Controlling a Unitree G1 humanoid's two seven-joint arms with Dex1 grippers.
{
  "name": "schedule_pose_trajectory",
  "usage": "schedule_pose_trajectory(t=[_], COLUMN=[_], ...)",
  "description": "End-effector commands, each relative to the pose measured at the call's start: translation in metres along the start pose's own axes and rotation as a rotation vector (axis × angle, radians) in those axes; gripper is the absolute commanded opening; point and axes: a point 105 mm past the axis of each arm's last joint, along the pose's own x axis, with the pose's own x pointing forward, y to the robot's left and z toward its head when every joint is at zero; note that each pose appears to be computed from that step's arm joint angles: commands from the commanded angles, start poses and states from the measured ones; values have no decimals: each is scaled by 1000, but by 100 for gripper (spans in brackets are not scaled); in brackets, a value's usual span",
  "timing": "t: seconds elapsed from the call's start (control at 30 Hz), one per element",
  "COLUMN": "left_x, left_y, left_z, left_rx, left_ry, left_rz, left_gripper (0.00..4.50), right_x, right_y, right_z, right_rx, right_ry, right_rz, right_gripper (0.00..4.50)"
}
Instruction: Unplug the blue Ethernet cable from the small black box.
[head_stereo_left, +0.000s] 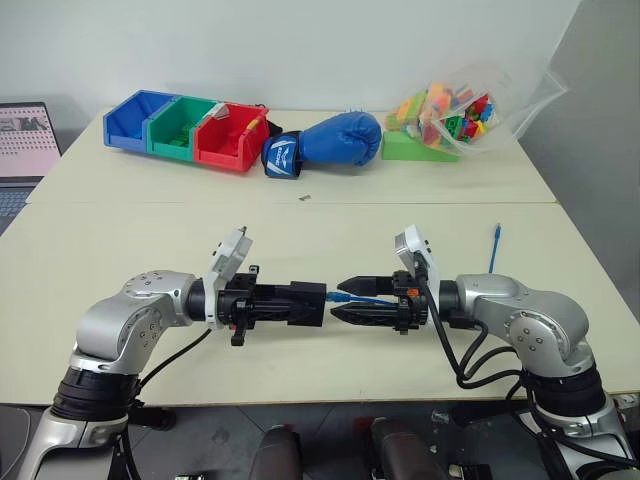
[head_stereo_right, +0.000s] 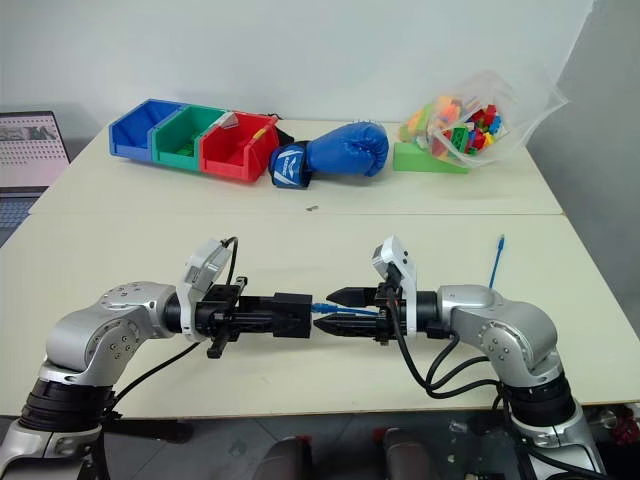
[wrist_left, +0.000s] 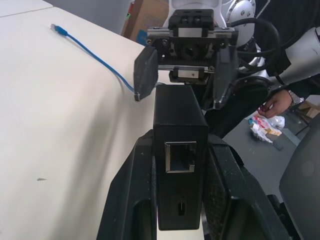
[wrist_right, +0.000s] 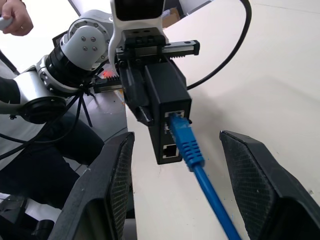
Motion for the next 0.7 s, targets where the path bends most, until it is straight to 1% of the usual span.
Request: schedule_pose_trajectory(t=[0.03, 0.13, 0.17, 0.2, 0.5, 0.53, 0.7], left_x=[-2, -2, -2, -2, 0, 0, 0], left_y=[-3, -3, -3, -3, -3, -3, -4], left_z=[4, 4, 4, 4, 3, 3, 3], left_rx=[38, 40, 38, 37, 34, 34, 33], left_ry=[5, 4, 1, -1, -8, -8, -5], left_rz=[-9, -9, -9, -8, -7, -7, -9], left_gripper=[79, 79, 79, 79, 79, 79, 79], right_x=[0, 1, 1, 2, 6, 6, 7], right_y=[6, 6, 7, 8, 11, 12, 13], right_z=[12, 11, 10, 10, 7, 7, 6], right_rx=[-26, -33, -36, -39, -79, -83, -90], right_ry=[-28, -18, -15, -13, 22, 25, 31], right_rz=[35, 37, 40, 42, 59, 60, 66], right_gripper=[288, 288, 251, 238, 15, 3, 2])
